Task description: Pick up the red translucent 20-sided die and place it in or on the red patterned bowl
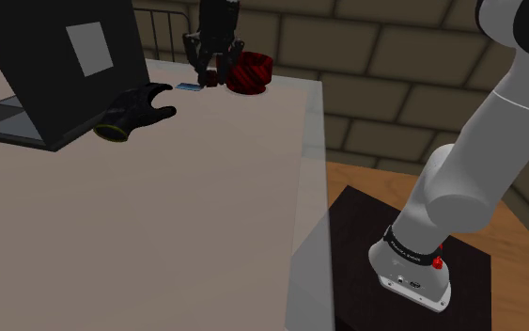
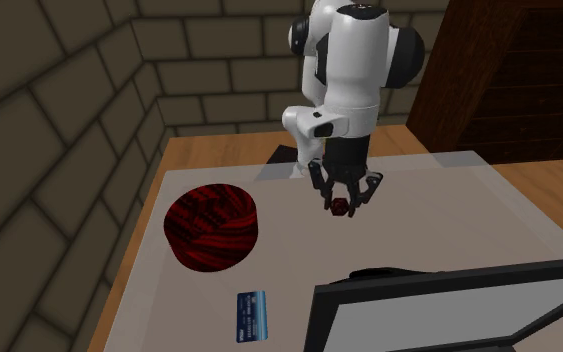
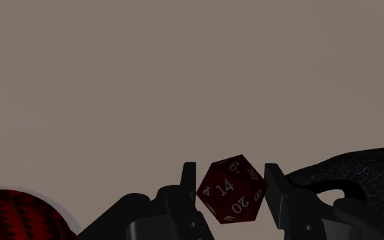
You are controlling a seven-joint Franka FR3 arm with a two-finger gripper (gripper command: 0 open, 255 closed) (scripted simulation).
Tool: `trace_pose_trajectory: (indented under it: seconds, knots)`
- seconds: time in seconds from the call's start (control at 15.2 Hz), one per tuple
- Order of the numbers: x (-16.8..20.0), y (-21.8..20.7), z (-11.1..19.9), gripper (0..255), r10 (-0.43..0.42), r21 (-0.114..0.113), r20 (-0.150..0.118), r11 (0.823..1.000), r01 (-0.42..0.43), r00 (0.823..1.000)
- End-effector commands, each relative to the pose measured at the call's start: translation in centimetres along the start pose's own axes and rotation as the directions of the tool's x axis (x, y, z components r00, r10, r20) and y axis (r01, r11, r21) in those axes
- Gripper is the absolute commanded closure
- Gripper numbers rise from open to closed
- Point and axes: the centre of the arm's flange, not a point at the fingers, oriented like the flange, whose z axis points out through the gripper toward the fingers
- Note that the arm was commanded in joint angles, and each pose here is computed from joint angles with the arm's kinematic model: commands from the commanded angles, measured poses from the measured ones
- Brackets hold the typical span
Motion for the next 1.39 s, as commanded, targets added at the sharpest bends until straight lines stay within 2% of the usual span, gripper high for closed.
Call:
trace_pose_trajectory:
  seconds: [0.0, 0.99, 1.32]
  knots:
    - [0.2, -0.1, -1.1, 255, 0.0, 0.0, 0.0, 1.0, 0.0, 1.0]
    - [1.3, -1.0, -8.5, 255, 0.0, 0.0, 0.0, 1.0, 0.0, 1.0]
    - [5.0, 4.4, -8.6, 255, 0.0, 0.0, 0.0, 1.0, 0.0, 1.0]
